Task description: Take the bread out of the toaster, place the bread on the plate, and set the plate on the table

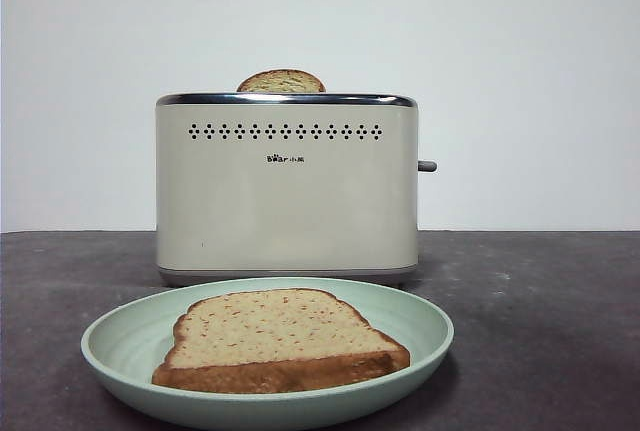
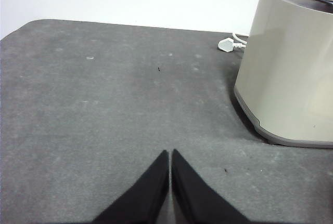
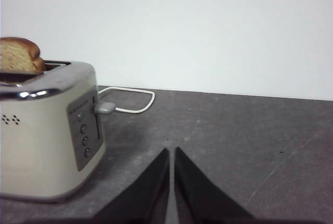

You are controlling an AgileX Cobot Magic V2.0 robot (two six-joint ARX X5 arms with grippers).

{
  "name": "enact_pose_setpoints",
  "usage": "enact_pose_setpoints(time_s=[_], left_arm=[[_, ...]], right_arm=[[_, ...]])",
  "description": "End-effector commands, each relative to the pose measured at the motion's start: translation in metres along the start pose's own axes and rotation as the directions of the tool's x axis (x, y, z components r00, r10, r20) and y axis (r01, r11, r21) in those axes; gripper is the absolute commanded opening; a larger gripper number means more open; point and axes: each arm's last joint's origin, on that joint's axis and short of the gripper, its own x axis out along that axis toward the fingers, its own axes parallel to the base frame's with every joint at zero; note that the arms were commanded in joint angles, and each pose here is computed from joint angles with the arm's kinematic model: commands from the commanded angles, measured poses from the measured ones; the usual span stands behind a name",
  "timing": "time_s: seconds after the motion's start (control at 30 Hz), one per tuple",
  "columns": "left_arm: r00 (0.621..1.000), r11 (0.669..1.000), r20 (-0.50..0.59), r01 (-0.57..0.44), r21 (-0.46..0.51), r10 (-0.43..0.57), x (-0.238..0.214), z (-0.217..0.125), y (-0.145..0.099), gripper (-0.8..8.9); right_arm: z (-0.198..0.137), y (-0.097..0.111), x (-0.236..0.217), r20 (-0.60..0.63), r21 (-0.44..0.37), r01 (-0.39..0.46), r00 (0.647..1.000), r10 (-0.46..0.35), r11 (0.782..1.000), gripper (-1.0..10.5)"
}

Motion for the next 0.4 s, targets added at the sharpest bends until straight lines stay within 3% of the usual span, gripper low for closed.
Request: enact_pose_setpoints(time_s=[0.03, 0.4], left_arm=[[1.0, 1.0, -0.031, -0.003, -0.006, 0.002, 0.002, -0.008, 0.001, 0.08], [1.0, 1.0, -0.031, -0.003, -0.006, 0.002, 0.002, -0.008, 0.001, 0.08]], right_arm=[[-0.012, -0.001, -0.001, 0.027, -0.016, 0.026, 0.999, -0.026, 1.0, 0.0], [-0.041, -0.002, -0.005, -0.046, -0.003, 0.029, 0.999, -0.029, 1.0, 0.0]])
